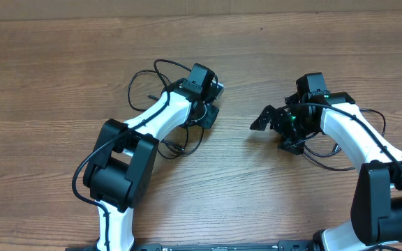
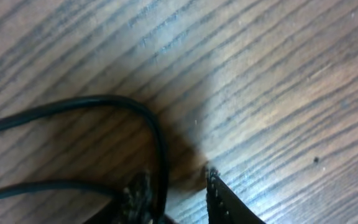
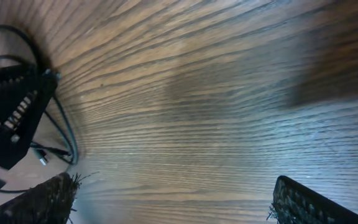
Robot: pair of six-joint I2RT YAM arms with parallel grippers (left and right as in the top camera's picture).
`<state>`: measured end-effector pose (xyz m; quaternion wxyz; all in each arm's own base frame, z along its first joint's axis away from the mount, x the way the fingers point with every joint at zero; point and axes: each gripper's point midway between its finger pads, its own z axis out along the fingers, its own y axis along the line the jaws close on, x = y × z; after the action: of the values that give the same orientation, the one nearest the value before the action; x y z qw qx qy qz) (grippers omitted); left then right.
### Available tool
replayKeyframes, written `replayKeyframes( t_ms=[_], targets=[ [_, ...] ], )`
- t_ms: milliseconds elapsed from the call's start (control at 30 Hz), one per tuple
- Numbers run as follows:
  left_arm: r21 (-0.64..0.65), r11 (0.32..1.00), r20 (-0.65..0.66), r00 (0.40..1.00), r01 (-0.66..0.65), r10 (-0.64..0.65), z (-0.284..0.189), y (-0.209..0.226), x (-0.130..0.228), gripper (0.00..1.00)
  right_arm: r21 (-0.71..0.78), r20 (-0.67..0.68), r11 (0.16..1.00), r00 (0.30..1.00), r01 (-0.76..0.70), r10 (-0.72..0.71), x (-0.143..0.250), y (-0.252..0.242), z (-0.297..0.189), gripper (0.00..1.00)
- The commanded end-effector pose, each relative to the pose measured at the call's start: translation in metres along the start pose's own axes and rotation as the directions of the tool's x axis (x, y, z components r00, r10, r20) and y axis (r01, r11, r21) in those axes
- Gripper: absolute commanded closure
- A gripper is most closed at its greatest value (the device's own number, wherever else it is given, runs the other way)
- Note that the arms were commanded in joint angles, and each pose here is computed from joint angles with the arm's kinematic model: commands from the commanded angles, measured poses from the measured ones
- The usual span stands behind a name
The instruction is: Untangle cables
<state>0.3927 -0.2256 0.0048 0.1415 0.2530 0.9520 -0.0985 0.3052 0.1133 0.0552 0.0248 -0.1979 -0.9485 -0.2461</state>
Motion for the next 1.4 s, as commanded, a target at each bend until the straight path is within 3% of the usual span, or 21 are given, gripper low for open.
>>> replayKeyframes(
  t_ms=[0,100,200,300,567,733,900,1133,1267,1367],
  targets=[
    [-0.046,0.996,-0.056,0.995,-0.081,0.079,0.004,0.010,0.011,0.71,0.028,0.004,1.000,1.000,0.012,-0.012,0.000,-0.006,0.003,0.00],
    [-0.142,0.986,-0.089,0.993,-0.088,0.075,0.004,0.026,0.017,0.73,0.032,-0.003,0.999,1.000,0.008,-0.007,0.002,-0.008,0.004,0.00],
    [-0.156,0.984,-0.093,0.993,-0.088,0.074,0.006,0.029,0.019,0.74,0.035,-0.009,0.999,1.000,0.004,-0.003,0.004,-0.009,0.004,0.00],
    [-0.142,0.986,-0.095,0.993,-0.088,0.075,0.009,0.027,0.020,0.96,0.030,0.000,1.000,1.000,0.009,-0.009,0.001,-0.008,0.004,0.00],
    [-0.143,0.987,-0.070,0.995,-0.075,0.066,-0.001,0.026,0.007,0.96,-0.031,-0.022,0.999,1.000,0.012,-0.012,0.004,0.003,0.004,0.00],
    [-0.147,0.989,0.046,0.999,-0.019,0.026,-0.044,0.023,-0.041,0.96,-0.185,-0.116,0.983,0.993,-0.001,-0.020,0.021,0.030,0.000,0.00],
    [-0.135,0.988,0.126,0.990,0.080,-0.063,-0.087,0.022,-0.077,0.96,-0.208,-0.127,0.978,0.992,-0.015,-0.012,0.022,0.034,-0.001,0.00],
    [0.052,0.988,0.081,0.986,0.143,-0.147,-0.094,-0.001,-0.072,0.96,-0.219,-0.136,0.975,0.991,-0.033,0.003,0.023,0.036,-0.002,0.00],
    [0.130,0.956,0.082,0.959,0.261,-0.273,-0.098,0.005,-0.076,0.96,-0.260,-0.157,0.965,0.988,-0.035,-0.006,0.026,0.044,-0.004,0.00],
    [0.258,0.916,0.084,0.938,0.306,-0.337,-0.106,0.006,-0.084,0.96,-0.273,-0.156,0.961,0.988,-0.030,-0.013,0.026,0.046,-0.005,0.00]
  ],
)
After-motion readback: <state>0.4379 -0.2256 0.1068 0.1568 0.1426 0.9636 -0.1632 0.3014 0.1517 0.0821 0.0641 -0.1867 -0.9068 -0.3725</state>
